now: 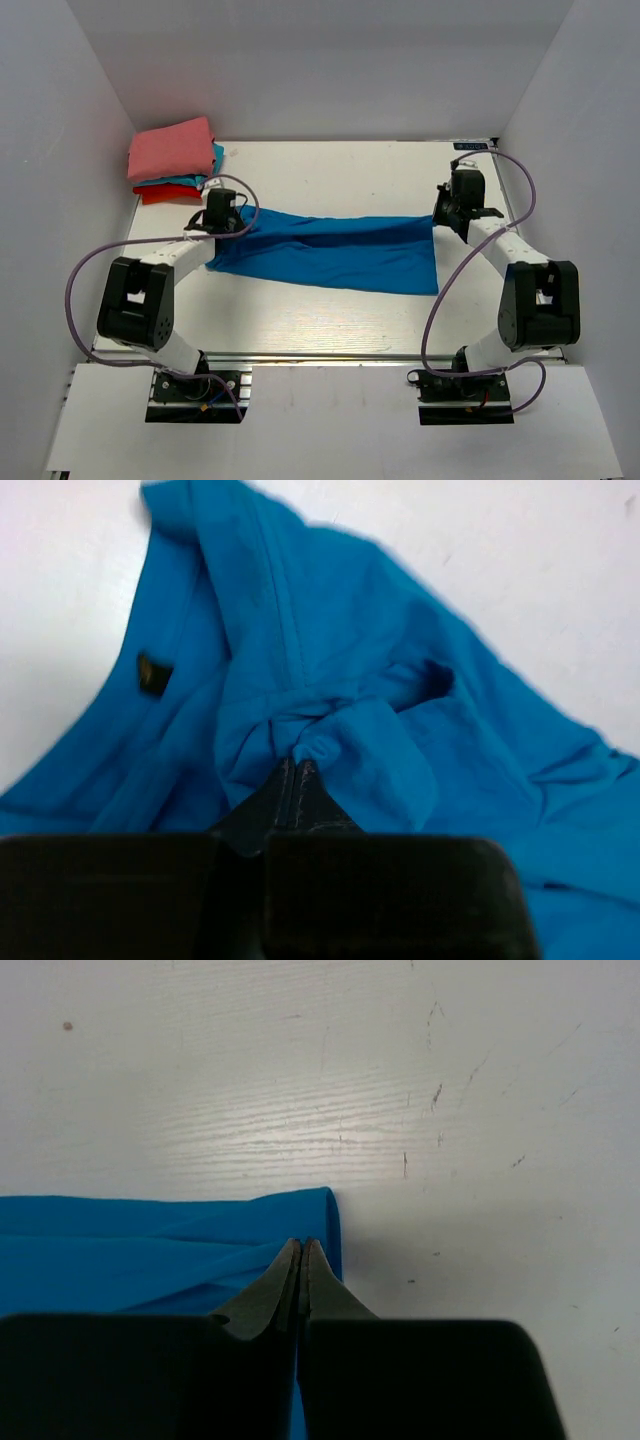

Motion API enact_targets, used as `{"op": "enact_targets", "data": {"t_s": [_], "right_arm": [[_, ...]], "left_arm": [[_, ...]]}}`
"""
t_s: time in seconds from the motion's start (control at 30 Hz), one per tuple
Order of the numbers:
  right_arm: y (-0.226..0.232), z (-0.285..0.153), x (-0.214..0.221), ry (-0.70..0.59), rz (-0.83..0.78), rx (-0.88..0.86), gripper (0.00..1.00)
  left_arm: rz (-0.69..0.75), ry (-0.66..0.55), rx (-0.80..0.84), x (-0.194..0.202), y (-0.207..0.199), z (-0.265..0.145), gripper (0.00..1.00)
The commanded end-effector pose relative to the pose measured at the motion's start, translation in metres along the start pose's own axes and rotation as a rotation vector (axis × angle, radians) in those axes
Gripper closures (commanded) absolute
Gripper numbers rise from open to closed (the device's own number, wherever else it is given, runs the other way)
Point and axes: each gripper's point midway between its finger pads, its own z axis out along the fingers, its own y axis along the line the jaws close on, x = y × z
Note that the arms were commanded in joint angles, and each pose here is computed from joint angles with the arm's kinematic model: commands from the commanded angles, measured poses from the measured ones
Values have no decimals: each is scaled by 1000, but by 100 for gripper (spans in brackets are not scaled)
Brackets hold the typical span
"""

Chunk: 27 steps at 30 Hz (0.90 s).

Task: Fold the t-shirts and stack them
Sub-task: Fold the other side of the tshirt into a rectangle

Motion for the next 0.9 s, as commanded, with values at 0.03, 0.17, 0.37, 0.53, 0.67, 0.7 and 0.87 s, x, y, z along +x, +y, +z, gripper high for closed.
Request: {"op": "enact_targets", "data": {"t_s": [0.03, 0.17, 0.37, 0.53, 0.67, 0.7, 0.87], "right_arm": [[2, -11, -5, -43, 8, -18, 100], [2, -19, 17, -13, 33, -35, 100], [-2, -26, 61, 49, 78, -29, 79], [-9, -45, 91, 144, 98, -2, 51], [-5, -64, 75, 63, 97, -36, 24], [2, -75, 61, 9, 103, -80, 16], [29, -82, 36, -30, 88, -219, 10]], "left_arm": [[-64, -26, 55, 2, -3, -21, 100], [-72, -21, -3, 10, 12, -21, 100], [-65, 72, -99, 29, 27, -17, 87], [-76, 181, -137, 47, 35, -38, 56], [-103, 110, -36, 29, 21, -59, 8], [-84, 94, 4, 26, 15, -60, 0], [0, 114, 143, 10, -24, -50, 0]]}}
